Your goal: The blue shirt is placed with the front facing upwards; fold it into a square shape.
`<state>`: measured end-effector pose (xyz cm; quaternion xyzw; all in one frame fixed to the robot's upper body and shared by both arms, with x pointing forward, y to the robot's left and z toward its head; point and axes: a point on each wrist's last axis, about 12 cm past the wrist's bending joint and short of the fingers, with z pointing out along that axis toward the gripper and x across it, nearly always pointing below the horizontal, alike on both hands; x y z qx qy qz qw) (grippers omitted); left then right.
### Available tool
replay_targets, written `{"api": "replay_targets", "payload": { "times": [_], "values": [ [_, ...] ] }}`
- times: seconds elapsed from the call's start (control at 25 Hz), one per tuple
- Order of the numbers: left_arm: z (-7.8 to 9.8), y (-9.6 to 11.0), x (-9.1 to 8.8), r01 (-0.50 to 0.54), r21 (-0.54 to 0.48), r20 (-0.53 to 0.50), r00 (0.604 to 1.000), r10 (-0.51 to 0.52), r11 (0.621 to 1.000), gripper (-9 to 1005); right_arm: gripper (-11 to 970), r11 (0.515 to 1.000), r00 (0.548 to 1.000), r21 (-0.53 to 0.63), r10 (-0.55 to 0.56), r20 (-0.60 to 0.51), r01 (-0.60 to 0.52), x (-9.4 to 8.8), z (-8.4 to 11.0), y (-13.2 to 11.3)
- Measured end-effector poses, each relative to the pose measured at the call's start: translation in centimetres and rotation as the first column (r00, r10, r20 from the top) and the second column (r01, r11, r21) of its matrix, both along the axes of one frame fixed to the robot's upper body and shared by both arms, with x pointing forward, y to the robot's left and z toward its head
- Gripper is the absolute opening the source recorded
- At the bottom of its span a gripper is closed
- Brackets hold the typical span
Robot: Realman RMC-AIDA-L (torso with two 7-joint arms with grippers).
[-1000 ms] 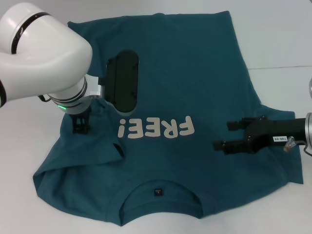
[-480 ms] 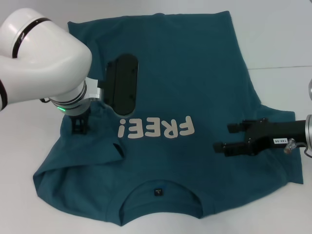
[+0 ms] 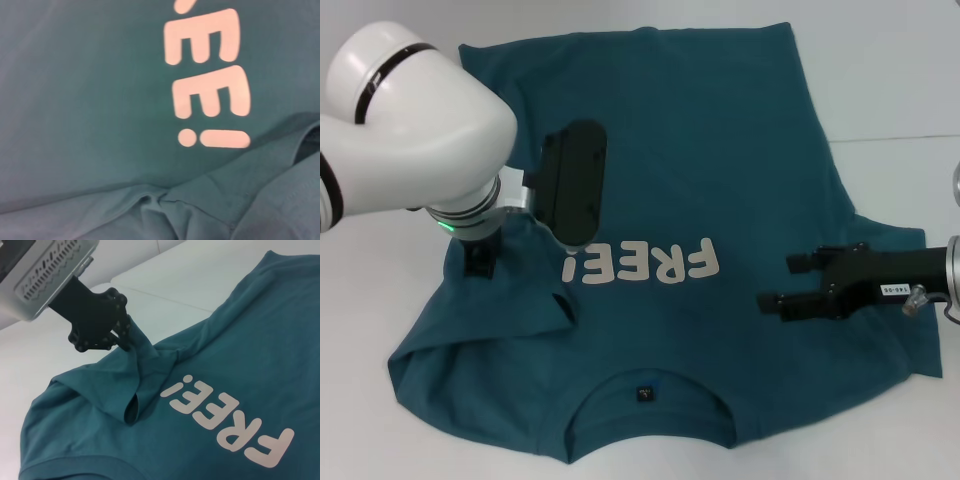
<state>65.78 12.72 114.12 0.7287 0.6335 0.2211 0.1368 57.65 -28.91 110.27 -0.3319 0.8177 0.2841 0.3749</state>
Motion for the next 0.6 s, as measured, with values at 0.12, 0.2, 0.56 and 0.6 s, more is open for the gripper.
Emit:
{"api": "replay_targets", "payload": {
  "times": [0.12, 0.2, 0.56, 0.6],
  "values": [
    [-0.2, 0.0, -0.2, 0.008, 0.022, -0.010, 1.000, -0.008, 1.000, 89, 916, 1.000, 1.000, 0.000, -0.001, -0.001, 0.001, 0.0, 0.0, 0.0],
    [-0.2, -0.1, -0.4, 0.014, 0.035, -0.016, 1.000, -0.014, 0.999, 51, 916, 1.000, 1.000, 0.000, -0.001, -0.001, 0.001, 0.0, 0.0, 0.0],
    [1.2, -0.4, -1.4, 0.029, 0.073, -0.067, 0.997, -0.024, 0.997, 6, 916, 1.000, 1.000, 0.001, -0.002, -0.003, 0.002, -0.1, -0.1, -0.1],
    [1.4, -0.4, -1.5, 0.031, 0.076, -0.076, 0.997, -0.025, 0.997, 6, 916, 1.000, 1.000, 0.002, -0.002, -0.003, 0.002, -0.1, -0.1, -0.1]
  ]
}}
